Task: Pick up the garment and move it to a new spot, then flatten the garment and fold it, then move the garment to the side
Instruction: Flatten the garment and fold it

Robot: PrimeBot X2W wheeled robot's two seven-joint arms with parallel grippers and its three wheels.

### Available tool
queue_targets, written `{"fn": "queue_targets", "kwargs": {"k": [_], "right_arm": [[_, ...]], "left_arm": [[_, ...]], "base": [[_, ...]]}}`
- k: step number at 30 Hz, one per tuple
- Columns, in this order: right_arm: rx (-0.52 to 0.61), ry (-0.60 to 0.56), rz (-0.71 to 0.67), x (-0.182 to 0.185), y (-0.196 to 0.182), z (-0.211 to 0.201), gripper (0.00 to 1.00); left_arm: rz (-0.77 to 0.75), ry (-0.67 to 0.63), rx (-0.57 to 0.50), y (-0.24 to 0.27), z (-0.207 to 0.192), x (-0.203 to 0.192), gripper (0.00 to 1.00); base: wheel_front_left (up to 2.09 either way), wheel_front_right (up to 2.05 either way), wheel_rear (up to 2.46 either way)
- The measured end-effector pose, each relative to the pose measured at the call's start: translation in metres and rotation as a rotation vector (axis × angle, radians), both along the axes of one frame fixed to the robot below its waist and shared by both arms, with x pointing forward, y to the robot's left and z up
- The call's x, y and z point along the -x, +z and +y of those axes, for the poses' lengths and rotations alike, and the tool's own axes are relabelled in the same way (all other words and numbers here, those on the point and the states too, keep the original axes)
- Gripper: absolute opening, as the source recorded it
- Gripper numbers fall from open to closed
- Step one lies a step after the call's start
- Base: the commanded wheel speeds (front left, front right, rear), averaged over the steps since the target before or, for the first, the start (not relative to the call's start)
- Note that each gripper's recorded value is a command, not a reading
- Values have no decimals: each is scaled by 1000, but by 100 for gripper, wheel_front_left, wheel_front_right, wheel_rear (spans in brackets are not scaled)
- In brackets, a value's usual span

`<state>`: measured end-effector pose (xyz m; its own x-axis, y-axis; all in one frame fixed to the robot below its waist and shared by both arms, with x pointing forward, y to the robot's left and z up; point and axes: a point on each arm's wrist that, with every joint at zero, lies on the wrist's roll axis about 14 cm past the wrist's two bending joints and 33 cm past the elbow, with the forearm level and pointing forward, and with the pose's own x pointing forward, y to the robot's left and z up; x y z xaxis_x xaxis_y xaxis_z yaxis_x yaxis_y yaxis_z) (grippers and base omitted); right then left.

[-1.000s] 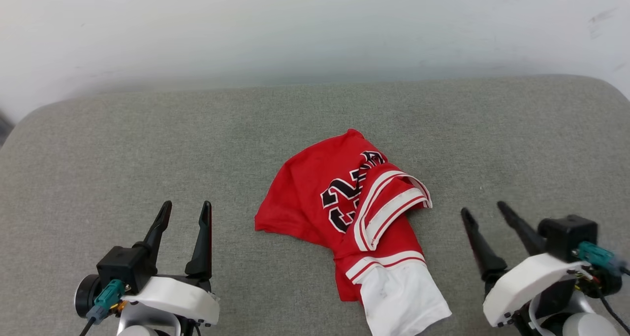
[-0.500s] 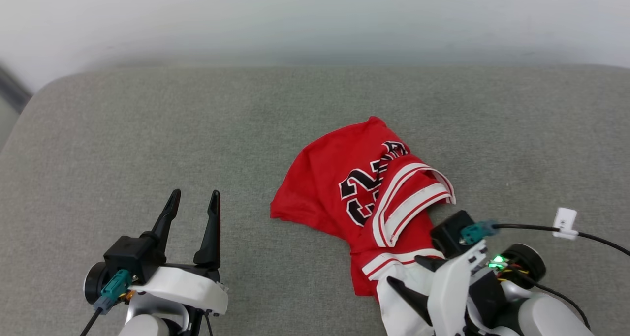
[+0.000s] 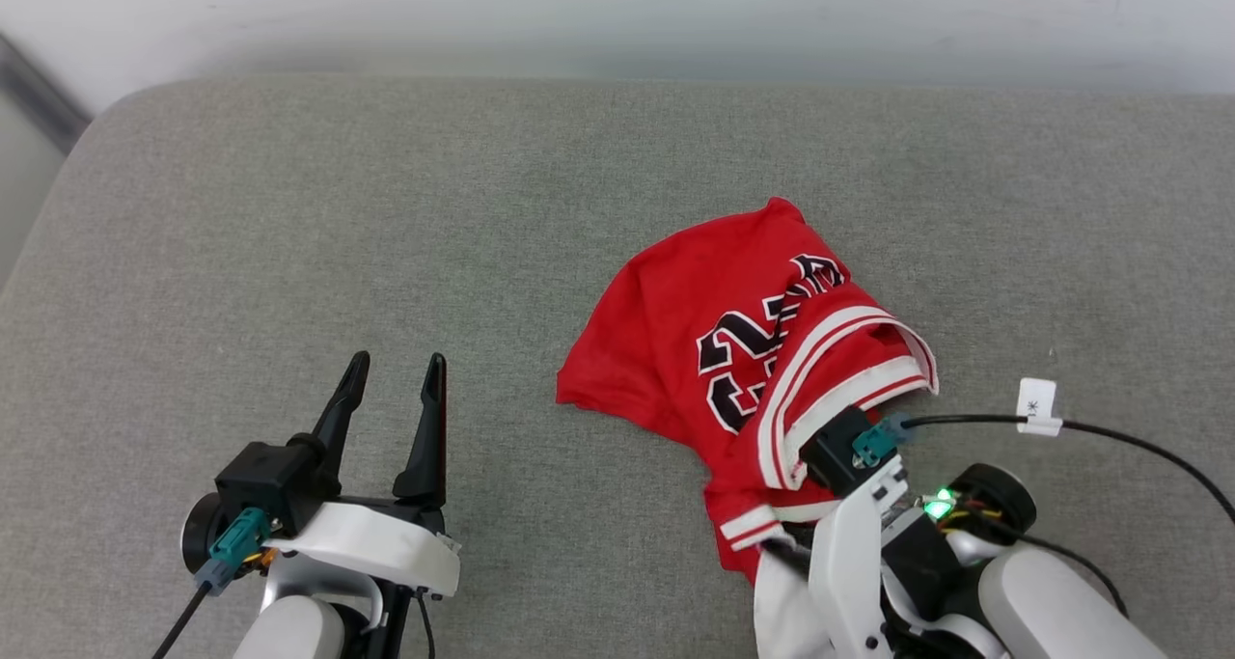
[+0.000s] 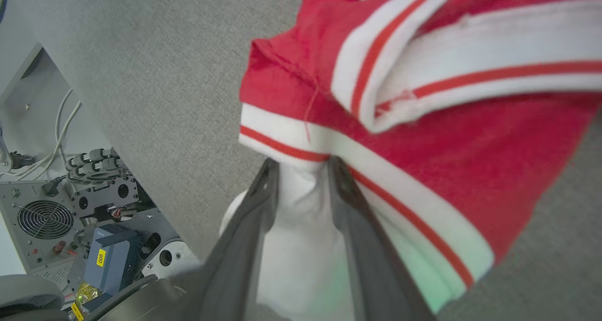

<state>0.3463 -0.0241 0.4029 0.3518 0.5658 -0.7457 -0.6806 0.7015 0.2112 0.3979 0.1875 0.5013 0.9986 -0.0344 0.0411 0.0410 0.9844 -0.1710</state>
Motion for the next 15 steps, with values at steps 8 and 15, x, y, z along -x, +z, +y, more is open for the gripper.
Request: {"fn": "queue_targets", "kwargs": {"k": [8,15], "right_arm": [[-74,-74,-147,-28,37,-6,0],[-171,-341,-308,-64,80,-59,0]], "left_arm": [[-21,-6,1,6,-1,-3,100],[-38,-38,1,9,-11,-6,100]], "base": [[0,0,0],[0,0,0]]}}
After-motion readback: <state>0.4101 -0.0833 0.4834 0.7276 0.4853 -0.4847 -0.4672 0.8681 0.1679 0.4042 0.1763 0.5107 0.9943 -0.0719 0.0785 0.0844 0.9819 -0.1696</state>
